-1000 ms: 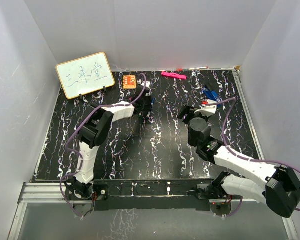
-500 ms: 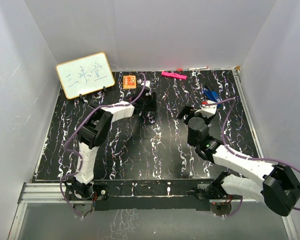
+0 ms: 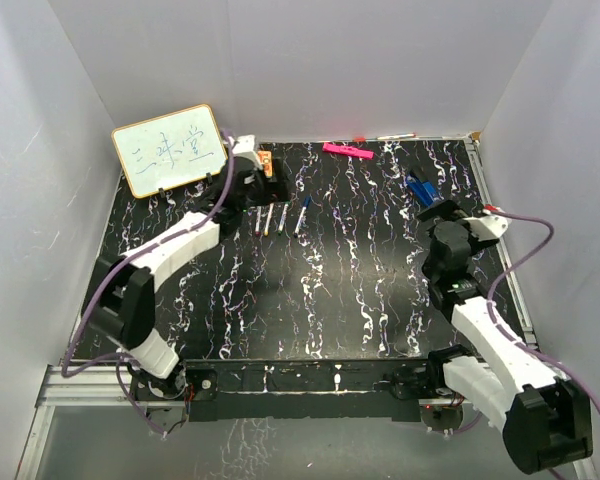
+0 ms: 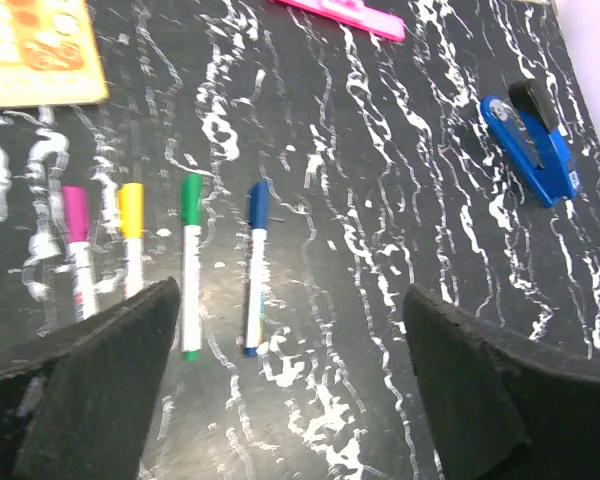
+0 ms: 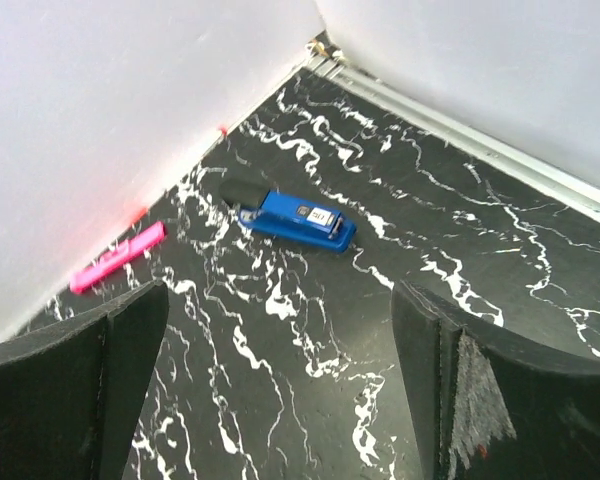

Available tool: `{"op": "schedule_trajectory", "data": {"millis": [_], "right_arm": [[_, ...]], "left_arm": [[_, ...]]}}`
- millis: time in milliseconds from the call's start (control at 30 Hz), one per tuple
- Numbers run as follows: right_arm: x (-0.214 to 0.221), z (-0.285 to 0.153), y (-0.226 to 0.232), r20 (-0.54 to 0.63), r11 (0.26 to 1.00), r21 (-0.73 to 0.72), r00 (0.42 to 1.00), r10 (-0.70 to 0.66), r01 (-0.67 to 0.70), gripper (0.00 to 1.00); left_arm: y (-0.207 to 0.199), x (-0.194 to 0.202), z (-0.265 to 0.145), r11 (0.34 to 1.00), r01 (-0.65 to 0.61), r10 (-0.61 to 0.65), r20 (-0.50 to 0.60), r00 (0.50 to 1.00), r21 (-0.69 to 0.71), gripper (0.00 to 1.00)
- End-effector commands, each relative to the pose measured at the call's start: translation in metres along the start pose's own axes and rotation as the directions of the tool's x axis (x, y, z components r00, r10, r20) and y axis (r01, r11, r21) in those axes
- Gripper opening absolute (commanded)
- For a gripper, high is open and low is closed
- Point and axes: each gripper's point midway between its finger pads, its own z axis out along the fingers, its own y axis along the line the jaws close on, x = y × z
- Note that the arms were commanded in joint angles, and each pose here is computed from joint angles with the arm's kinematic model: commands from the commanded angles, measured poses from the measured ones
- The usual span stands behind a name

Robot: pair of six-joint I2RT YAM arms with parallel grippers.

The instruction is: Insert the pens into the pen caps

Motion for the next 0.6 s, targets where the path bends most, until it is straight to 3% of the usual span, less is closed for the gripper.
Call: {"op": "schedule_trajectory", "data": {"millis": [0,133,267,400,567], "right_arm": [[-0.014,0.0,-0.026,0.039,0.988,0.08,0.991,0.127,-0.13,0.92],[-0.025,-0.002,-0.063,0.12,0.955,0.227,0.979,0.166,-0.189,0.96],[-0.029,-0.004,-0.074,0.144,0.944,0.259,0.975,0.17,-0.203,0.98],[-0.023,-0.001,-0.073,0.114,0.947,0.274,0.983,0.143,-0.17,0.98],[-0.013,0.006,-0.069,0.067,0.951,0.279,0.991,0.117,-0.131,0.98]], "left_arm": [[0.055,-0.026,-0.038,0.988,0.058,-0.047,0.079,0.996,-0.146,0.99],[0.127,-0.031,-0.07,0.926,0.102,-0.068,0.107,0.992,-0.362,0.99],[0.181,-0.018,-0.094,0.839,0.089,-0.069,0.057,0.996,-0.537,0.99],[0.203,0.002,-0.108,0.76,0.089,-0.117,0.0,0.993,-0.644,0.99],[0.206,0.022,-0.111,0.74,0.085,-0.17,-0.063,0.984,-0.667,0.99]]}}
